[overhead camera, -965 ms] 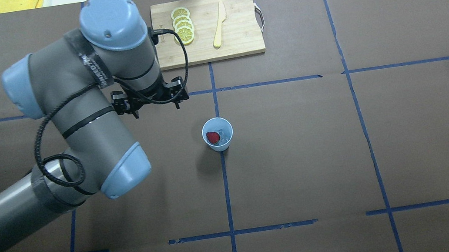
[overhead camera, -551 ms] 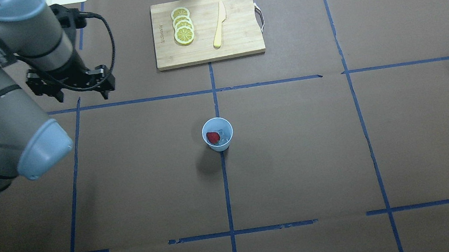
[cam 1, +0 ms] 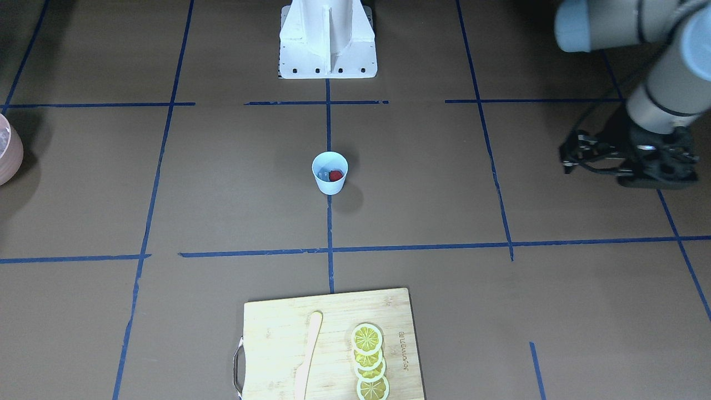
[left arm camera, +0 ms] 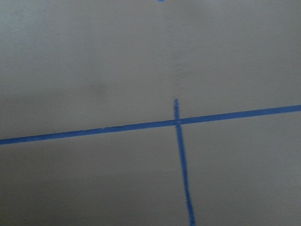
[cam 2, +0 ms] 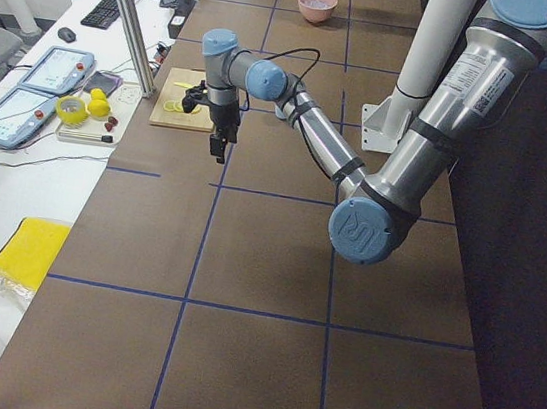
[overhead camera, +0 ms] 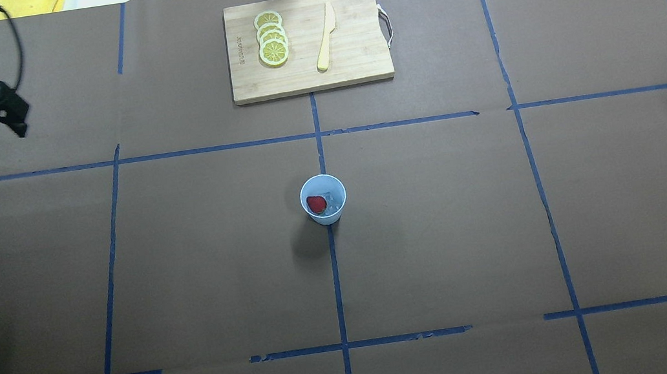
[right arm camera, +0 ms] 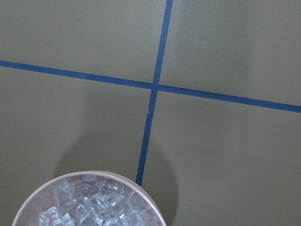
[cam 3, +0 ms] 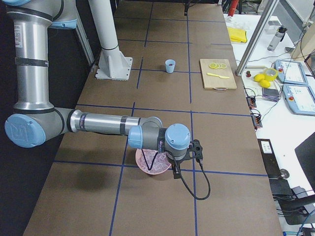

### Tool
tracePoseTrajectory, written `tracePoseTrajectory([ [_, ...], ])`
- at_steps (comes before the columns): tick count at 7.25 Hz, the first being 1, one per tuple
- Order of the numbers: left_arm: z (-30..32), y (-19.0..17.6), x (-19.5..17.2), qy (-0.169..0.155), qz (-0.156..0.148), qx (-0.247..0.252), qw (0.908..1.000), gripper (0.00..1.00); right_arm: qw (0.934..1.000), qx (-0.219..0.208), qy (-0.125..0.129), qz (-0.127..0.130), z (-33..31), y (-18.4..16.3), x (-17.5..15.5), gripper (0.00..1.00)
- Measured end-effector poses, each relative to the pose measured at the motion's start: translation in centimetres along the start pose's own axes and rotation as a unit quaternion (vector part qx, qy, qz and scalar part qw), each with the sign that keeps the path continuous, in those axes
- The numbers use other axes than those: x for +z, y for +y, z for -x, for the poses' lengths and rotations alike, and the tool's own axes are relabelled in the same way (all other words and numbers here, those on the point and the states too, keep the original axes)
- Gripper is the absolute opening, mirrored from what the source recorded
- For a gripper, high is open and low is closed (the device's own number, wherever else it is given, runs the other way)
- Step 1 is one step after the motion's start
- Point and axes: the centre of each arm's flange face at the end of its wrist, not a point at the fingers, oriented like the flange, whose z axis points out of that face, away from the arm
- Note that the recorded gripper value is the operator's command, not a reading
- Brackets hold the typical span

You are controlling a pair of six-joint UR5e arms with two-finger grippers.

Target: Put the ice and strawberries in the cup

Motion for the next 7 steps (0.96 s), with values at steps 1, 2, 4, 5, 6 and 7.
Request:
tracePoseTrajectory([
  [1,4.8,-0.1,0.5,0.01,0.013,0.009,0.9998,1.0,1.0,-0.003,0.002,-0.001,0.0,0.0,0.0,0.99],
  [2,10.4,-0.1,1.1,0.019,0.024,0.019,0.9993,1.0,1.0,-0.004,0.003,-0.001,0.0,-0.1,0.0,0.99],
  [4,21.2,1.2,3.0,0.029,0.031,0.03,0.9987,1.0,0.9999,-0.009,0.003,-0.006,-0.1,-0.3,0.1,0.99],
  [5,26.2,3.2,5.3,0.042,0.021,0.027,0.9985,1.0,0.9999,-0.009,0.003,-0.007,-0.4,-0.6,0.4,0.99],
  [6,29.8,5.2,7.2,0.055,0.005,0.021,0.9983,1.0,1.0,-0.008,0.002,-0.006,-0.7,-0.9,0.5,0.99],
  [7,32.0,6.2,7.9,0.059,-0.009,0.014,0.9981,1.0,1.0,-0.007,0.002,-0.006,-0.9,-1.3,0.6,0.99],
])
